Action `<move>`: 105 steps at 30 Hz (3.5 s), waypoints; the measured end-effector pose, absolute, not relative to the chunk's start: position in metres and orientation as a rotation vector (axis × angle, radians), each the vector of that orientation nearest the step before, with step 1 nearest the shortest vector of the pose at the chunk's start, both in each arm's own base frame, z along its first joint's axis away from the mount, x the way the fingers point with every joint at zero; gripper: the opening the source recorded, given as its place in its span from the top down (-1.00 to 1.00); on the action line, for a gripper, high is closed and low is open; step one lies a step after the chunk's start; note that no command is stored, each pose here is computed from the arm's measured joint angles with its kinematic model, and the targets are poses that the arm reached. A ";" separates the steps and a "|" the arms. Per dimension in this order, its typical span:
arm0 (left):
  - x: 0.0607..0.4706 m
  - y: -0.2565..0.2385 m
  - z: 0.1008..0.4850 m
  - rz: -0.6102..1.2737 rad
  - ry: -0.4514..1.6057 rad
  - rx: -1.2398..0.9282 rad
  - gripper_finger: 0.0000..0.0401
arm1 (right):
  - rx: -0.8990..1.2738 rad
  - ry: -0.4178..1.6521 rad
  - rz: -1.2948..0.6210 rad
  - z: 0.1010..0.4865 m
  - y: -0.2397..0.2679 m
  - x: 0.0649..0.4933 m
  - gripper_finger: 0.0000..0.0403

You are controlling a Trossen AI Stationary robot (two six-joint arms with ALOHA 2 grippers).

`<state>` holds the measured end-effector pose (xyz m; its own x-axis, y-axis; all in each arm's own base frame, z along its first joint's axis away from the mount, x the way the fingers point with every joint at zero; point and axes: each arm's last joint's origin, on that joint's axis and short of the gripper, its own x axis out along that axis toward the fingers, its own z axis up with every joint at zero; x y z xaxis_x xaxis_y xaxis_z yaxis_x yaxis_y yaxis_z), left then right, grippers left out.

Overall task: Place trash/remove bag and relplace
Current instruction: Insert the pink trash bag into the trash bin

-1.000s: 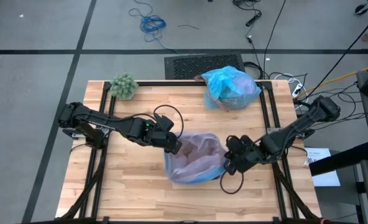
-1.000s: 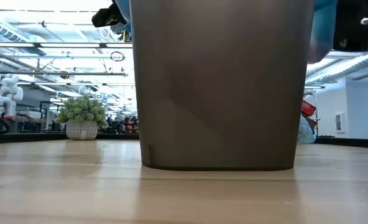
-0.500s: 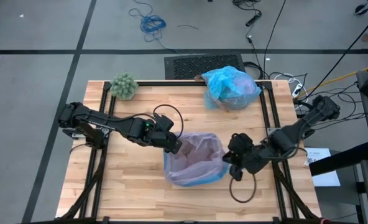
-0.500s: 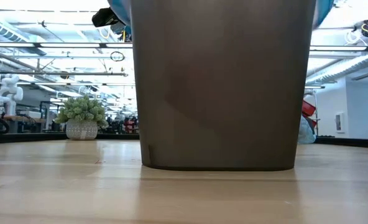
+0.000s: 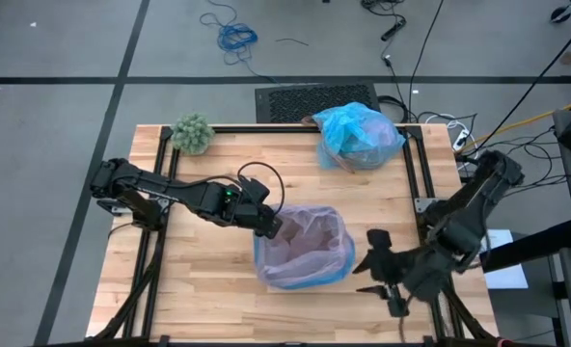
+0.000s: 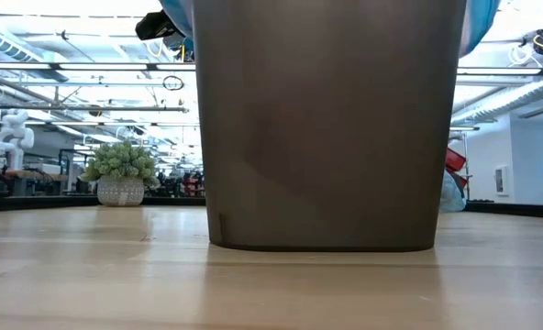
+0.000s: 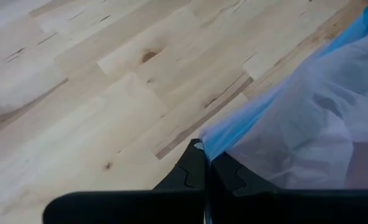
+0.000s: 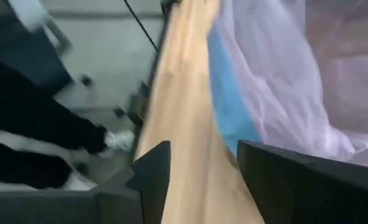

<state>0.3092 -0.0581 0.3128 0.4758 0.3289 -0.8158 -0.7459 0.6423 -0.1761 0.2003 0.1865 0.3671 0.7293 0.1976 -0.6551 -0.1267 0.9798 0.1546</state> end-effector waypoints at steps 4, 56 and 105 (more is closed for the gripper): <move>0.309 -0.058 0.313 0.699 0.839 -0.570 1.00 | -0.018 0.823 0.086 0.344 0.193 0.210 0.18; 0.309 -0.057 0.313 0.681 0.850 -0.517 1.00 | -0.068 0.816 -0.293 0.316 0.219 0.235 0.41; 0.314 -0.097 0.268 0.660 0.697 -0.615 1.00 | -0.049 0.996 -0.305 0.238 0.265 0.255 1.00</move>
<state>0.3143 -0.0968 0.2683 0.5872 0.3341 -0.7373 -0.7181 0.6354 -0.2840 0.2548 0.2653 0.2383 0.5049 -0.2744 -0.8184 0.2303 0.9566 -0.1786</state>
